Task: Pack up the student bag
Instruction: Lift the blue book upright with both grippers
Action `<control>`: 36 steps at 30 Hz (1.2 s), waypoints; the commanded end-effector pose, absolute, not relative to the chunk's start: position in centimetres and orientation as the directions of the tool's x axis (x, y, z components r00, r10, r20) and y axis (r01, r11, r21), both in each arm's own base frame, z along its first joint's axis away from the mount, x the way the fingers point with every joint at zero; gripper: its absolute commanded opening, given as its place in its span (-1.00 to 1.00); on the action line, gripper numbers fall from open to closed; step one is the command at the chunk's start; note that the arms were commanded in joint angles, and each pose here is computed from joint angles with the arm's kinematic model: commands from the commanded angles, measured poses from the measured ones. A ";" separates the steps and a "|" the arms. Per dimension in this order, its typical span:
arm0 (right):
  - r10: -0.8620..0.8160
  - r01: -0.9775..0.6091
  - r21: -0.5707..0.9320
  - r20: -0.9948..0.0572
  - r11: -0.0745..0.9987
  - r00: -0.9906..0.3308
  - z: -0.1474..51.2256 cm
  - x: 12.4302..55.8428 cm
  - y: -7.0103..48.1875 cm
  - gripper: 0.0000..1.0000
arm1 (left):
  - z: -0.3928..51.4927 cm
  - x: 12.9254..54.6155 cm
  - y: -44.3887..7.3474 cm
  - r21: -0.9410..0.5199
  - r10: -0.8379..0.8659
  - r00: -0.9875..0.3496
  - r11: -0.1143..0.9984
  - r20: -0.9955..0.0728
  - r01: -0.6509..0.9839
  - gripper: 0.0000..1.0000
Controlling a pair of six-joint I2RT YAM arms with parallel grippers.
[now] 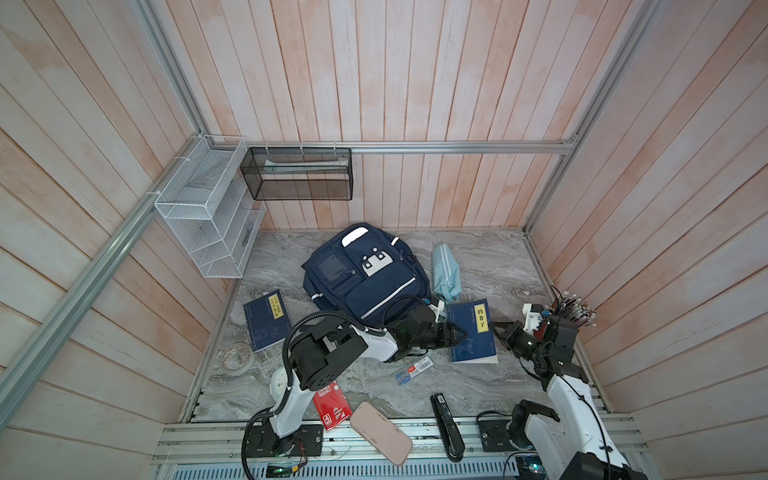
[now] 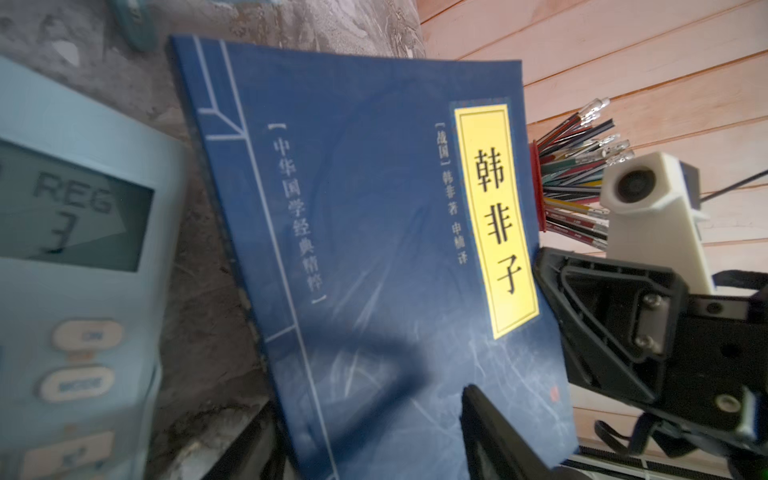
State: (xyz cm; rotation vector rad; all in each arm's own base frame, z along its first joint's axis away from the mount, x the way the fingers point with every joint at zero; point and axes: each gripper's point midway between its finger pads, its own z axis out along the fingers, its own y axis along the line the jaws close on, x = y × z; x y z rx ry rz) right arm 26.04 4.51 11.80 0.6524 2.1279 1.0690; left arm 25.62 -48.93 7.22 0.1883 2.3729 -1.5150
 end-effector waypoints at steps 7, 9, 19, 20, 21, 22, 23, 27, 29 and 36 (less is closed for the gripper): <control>0.650 0.112 0.852 -0.300 0.512 -0.698 10.8 25.0 5.8 -1.00 | 13.2 25.4 -50.6 -0.894 -0.092 -0.907 0.236 -0.412 0.382 -0.28; 0.636 0.119 0.837 -0.304 0.534 -0.709 10.2 24.9 5.7 -1.00 | 15.0 25.2 -50.4 -0.885 -0.102 -0.892 0.214 -0.440 0.412 -0.73; 0.622 0.107 0.803 -0.361 0.586 -0.695 9.8 25.2 5.0 -1.00 | 18.4 25.3 -48.8 -0.846 -0.102 -0.856 0.247 -0.507 0.472 -1.00; 0.612 0.094 0.797 -0.376 0.596 -0.695 9.8 25.3 5.0 -0.80 | 18.5 25.3 -48.6 -0.853 -0.102 -0.862 0.240 -0.497 0.463 -1.00; 0.607 0.084 0.796 -0.384 0.600 -0.695 9.9 25.4 5.0 -0.41 | 18.9 25.3 -48.4 -0.860 -0.101 -0.866 0.216 -0.490 0.462 -1.00; 0.598 0.059 0.798 -0.398 0.599 -0.695 10.3 25.5 5.2 -0.09 | 19.6 24.7 -48.3 -0.868 -0.092 -0.871 0.181 -0.483 0.462 -1.00; 0.588 0.024 0.804 -0.414 0.595 -0.695 10.8 25.6 5.4 0.17 | 20.5 25.5 -47.5 -0.872 -0.110 -0.870 0.162 -0.481 0.462 -1.00; 0.573 -0.081 0.811 -0.476 0.580 -0.667 12.6 26.2 5.9 0.93 | 23.1 25.4 -46.7 -0.840 -0.092 -0.840 0.164 -0.535 0.517 -1.00; 0.554 -0.144 0.812 -0.504 0.566 -0.662 13.6 26.4 6.3 0.96 | 24.5 25.1 -46.4 -0.837 -0.095 -0.834 0.140 -0.544 0.530 -1.00; 0.496 -0.310 0.796 -0.576 0.519 -0.649 16.7 26.8 8.0 0.96 | 26.1 24.2 -45.9 -0.839 -0.087 -0.835 0.085 -0.544 0.538 -1.00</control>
